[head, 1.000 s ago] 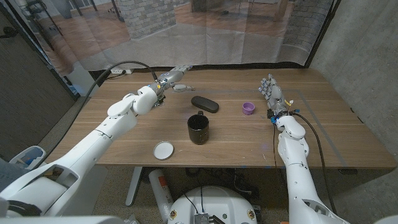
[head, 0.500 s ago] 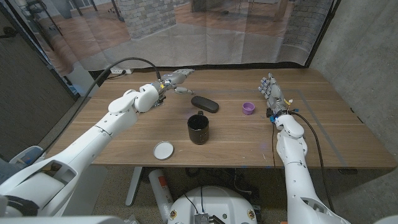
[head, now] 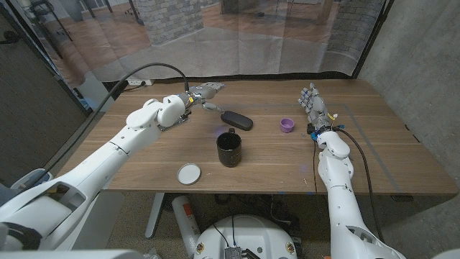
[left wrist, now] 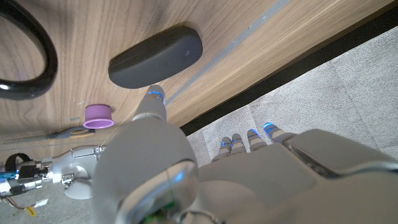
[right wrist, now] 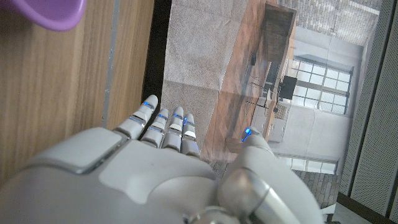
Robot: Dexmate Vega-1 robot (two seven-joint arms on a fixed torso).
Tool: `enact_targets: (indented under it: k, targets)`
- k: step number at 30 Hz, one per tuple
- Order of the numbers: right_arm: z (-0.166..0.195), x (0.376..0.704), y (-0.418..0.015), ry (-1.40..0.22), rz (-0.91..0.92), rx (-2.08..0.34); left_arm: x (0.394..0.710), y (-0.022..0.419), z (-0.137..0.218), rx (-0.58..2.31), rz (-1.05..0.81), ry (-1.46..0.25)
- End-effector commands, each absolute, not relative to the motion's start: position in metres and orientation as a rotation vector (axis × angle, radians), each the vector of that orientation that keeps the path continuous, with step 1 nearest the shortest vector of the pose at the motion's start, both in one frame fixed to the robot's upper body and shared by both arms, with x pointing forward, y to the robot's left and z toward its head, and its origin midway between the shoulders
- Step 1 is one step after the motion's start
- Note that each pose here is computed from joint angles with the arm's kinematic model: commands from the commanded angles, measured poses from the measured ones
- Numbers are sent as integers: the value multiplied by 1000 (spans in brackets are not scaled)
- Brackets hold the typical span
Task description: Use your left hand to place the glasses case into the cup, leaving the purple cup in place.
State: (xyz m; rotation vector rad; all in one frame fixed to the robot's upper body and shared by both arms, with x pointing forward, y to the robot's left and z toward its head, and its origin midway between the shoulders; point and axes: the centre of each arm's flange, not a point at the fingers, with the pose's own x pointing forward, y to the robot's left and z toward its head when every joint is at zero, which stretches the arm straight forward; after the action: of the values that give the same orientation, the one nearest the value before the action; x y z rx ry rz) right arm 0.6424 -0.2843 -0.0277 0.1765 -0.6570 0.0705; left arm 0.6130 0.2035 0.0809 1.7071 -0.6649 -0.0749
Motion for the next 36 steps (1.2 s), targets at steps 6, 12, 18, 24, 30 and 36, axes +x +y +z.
enact_targets:
  k: [6,12,18,24,30,36]
  targets:
    - [-19,639,-284,-679,60,191,609,188,83,1856,-87,-604]
    - [-20,639,-284,-680,60,198,611,184,84,1885,-95,-582]
    - [-22,641,-286,-674,57,201,616,177,84,1915,-118,-566]
    - [-22,639,-289,-677,51,202,621,170,85,1947,-134,-556]
    - [-23,638,-290,-680,45,208,627,164,85,1947,-151,-559]
    - [-24,636,-291,-682,47,197,637,159,83,1954,-165,-541]
